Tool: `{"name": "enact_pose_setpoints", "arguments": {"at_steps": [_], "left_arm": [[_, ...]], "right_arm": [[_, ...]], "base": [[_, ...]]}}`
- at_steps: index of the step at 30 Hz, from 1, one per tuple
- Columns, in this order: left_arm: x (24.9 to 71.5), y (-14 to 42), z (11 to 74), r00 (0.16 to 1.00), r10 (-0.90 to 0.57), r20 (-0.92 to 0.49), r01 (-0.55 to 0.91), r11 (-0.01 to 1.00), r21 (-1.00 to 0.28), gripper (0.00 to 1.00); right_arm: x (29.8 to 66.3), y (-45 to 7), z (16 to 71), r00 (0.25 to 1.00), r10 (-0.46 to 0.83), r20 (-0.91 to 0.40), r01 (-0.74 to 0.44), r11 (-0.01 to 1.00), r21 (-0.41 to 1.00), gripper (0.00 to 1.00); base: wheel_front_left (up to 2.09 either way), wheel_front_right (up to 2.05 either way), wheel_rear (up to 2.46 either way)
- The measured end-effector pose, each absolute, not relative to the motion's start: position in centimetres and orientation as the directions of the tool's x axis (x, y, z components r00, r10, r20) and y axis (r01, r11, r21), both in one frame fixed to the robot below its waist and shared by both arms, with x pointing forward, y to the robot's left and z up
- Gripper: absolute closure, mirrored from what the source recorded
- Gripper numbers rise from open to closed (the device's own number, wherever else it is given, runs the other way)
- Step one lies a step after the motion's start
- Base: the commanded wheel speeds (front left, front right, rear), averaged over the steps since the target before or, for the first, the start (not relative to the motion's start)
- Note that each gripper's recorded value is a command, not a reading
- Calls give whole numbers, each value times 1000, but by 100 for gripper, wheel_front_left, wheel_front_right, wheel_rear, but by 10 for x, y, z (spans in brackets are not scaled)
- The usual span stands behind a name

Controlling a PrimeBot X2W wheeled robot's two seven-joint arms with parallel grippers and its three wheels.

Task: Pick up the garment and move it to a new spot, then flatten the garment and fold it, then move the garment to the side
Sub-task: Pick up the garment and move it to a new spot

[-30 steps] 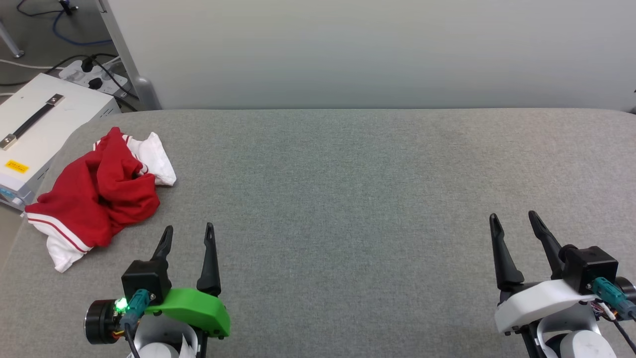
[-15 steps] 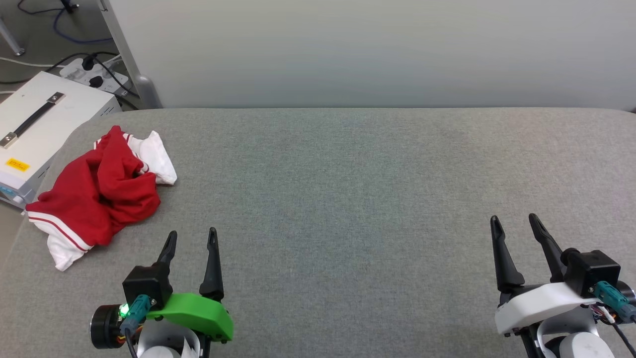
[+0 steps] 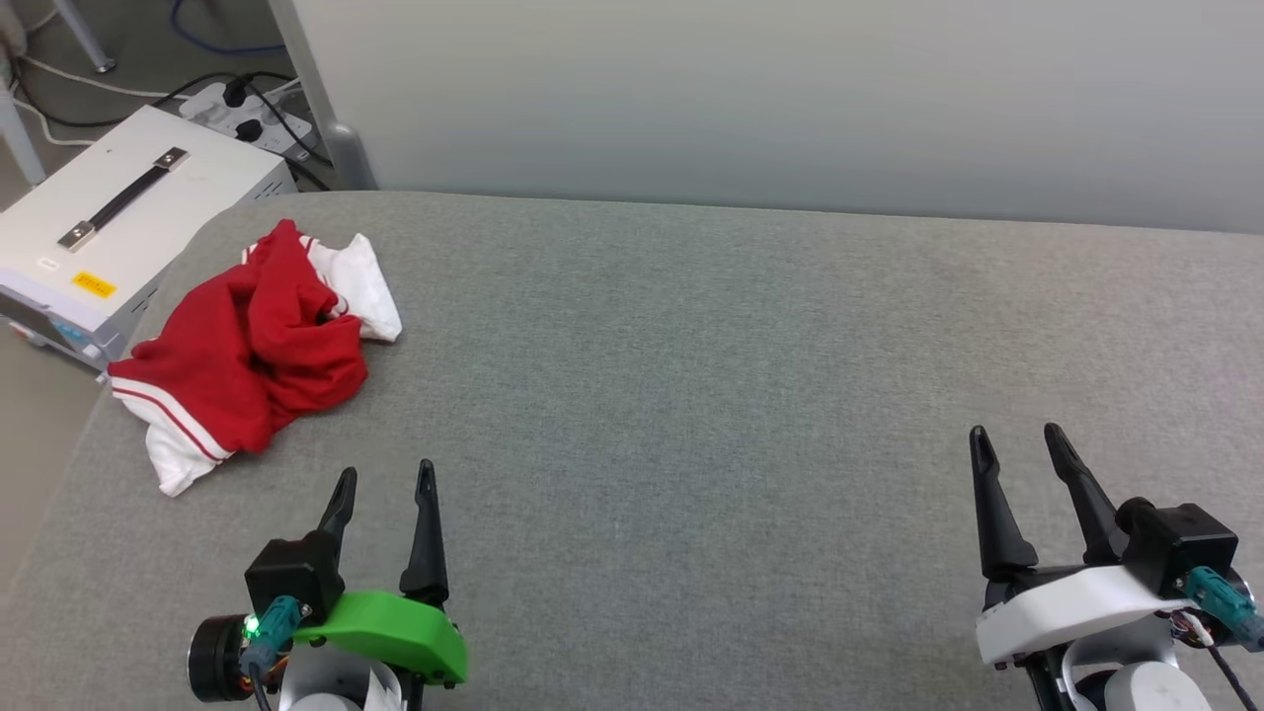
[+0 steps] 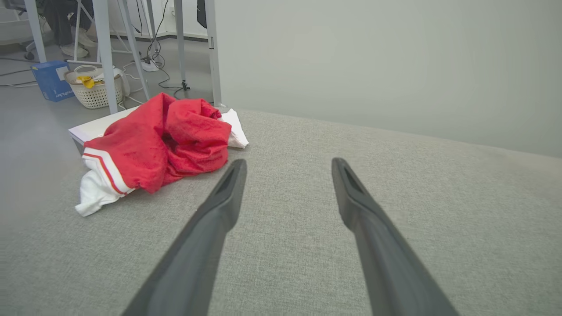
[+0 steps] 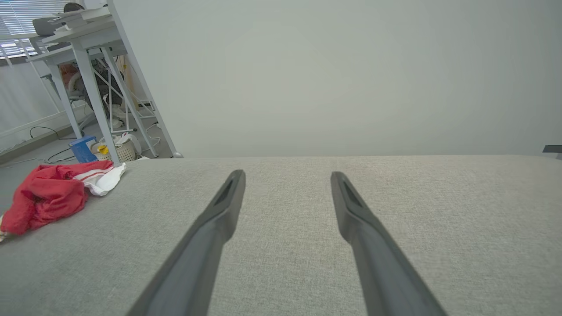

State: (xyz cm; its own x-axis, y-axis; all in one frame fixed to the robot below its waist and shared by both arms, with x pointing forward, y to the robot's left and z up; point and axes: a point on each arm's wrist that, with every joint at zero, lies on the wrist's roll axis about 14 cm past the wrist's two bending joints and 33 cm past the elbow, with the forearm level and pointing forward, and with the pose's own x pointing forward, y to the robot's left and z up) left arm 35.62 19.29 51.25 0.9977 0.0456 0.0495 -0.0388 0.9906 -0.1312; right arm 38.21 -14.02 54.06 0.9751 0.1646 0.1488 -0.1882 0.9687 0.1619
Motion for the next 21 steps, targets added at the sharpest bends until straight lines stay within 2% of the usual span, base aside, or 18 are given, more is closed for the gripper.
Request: {"name": "enact_pose_setpoints", "arguments": {"at_steps": [21], "left_arm": [[299, 260, 510, 959, 275, 66, -263, 952, -155, 0]], "right_arm": [[399, -40, 538, 892, 419, 168, -448, 868, 216, 0]], "base": [[0, 0, 0]]}}
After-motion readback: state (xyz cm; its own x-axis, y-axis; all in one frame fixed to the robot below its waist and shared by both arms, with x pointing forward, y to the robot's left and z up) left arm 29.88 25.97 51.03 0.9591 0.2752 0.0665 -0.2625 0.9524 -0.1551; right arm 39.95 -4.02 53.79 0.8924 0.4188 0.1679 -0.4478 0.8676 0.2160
